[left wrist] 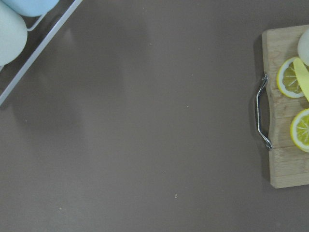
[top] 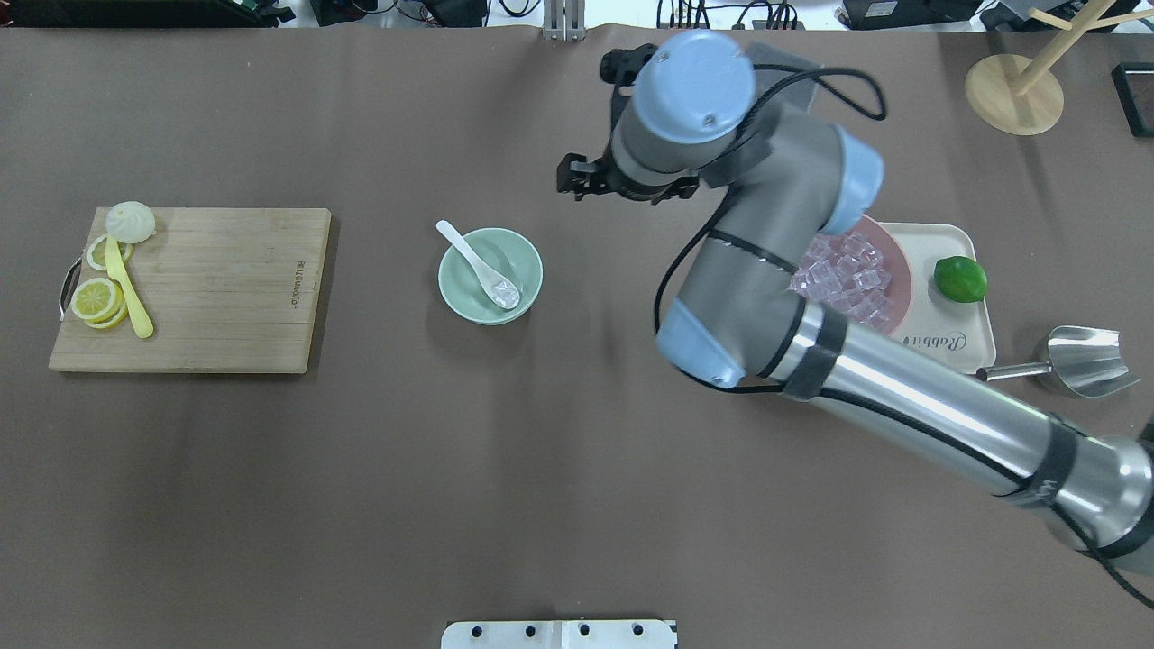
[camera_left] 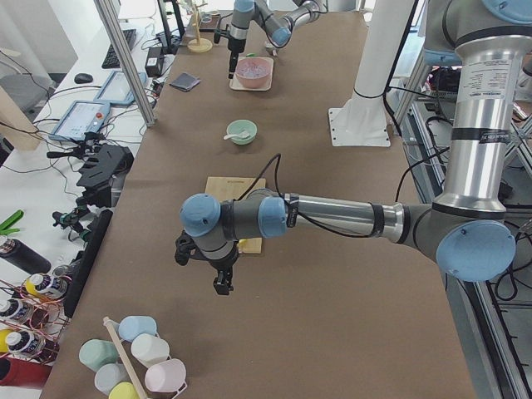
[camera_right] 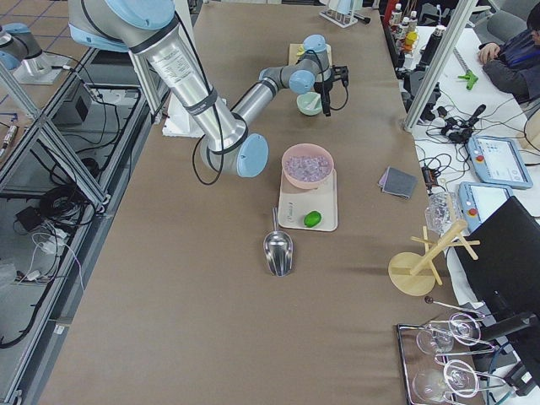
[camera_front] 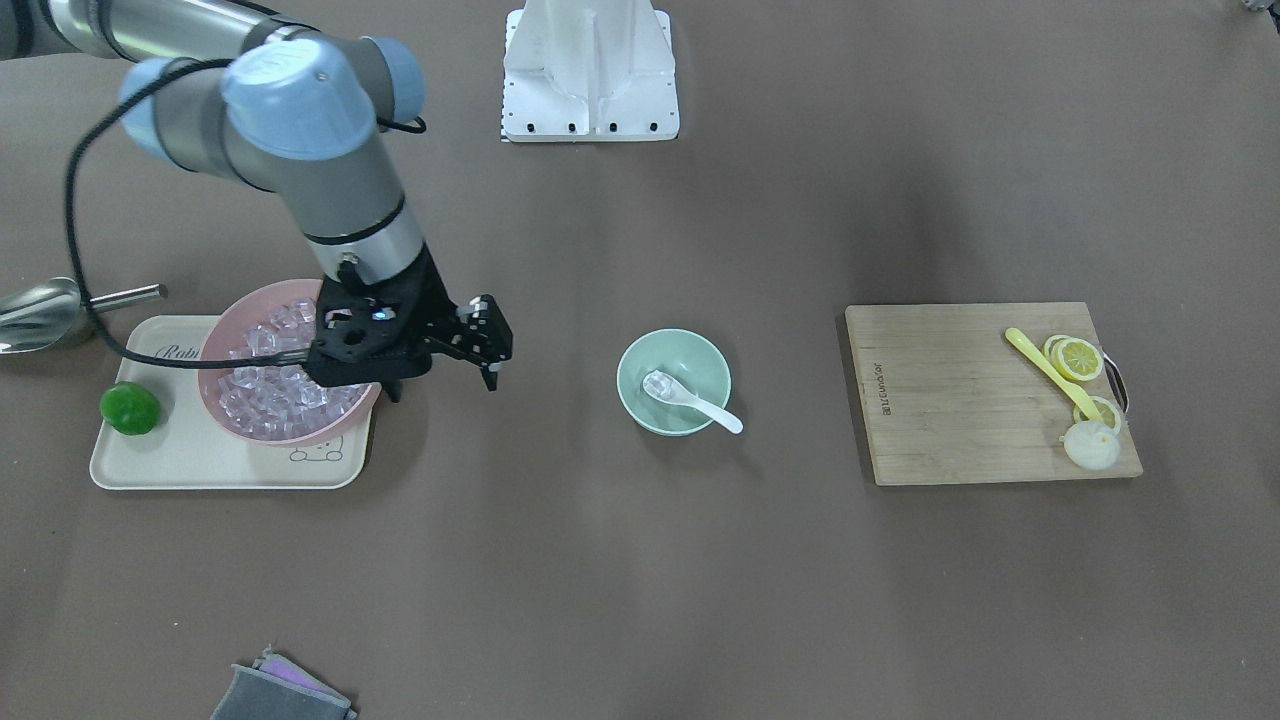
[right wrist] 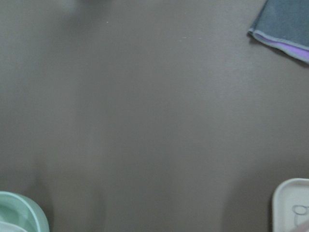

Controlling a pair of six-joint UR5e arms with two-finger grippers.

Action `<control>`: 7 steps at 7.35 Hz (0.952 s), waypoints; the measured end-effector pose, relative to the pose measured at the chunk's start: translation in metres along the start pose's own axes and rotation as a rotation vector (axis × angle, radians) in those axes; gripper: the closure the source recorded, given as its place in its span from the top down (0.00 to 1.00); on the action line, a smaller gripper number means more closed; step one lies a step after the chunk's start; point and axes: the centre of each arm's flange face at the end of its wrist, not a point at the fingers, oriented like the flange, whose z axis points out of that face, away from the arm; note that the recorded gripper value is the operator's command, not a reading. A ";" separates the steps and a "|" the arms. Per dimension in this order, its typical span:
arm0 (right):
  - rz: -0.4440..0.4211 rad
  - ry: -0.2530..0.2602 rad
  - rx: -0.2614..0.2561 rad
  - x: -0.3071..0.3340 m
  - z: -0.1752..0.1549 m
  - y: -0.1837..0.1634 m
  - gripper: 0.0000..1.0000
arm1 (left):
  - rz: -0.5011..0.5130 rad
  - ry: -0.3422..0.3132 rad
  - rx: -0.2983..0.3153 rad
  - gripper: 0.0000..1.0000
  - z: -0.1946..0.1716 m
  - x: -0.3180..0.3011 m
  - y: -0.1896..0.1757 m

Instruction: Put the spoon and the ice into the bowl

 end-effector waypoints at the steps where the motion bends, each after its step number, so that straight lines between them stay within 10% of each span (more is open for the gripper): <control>1: -0.036 0.049 -0.019 0.034 -0.026 -0.001 1.00 | -0.011 0.004 0.010 0.99 -0.003 0.006 0.016; 7: -0.222 0.209 -0.156 0.366 -0.089 0.031 1.00 | -0.019 -0.001 0.011 0.99 -0.003 0.006 0.030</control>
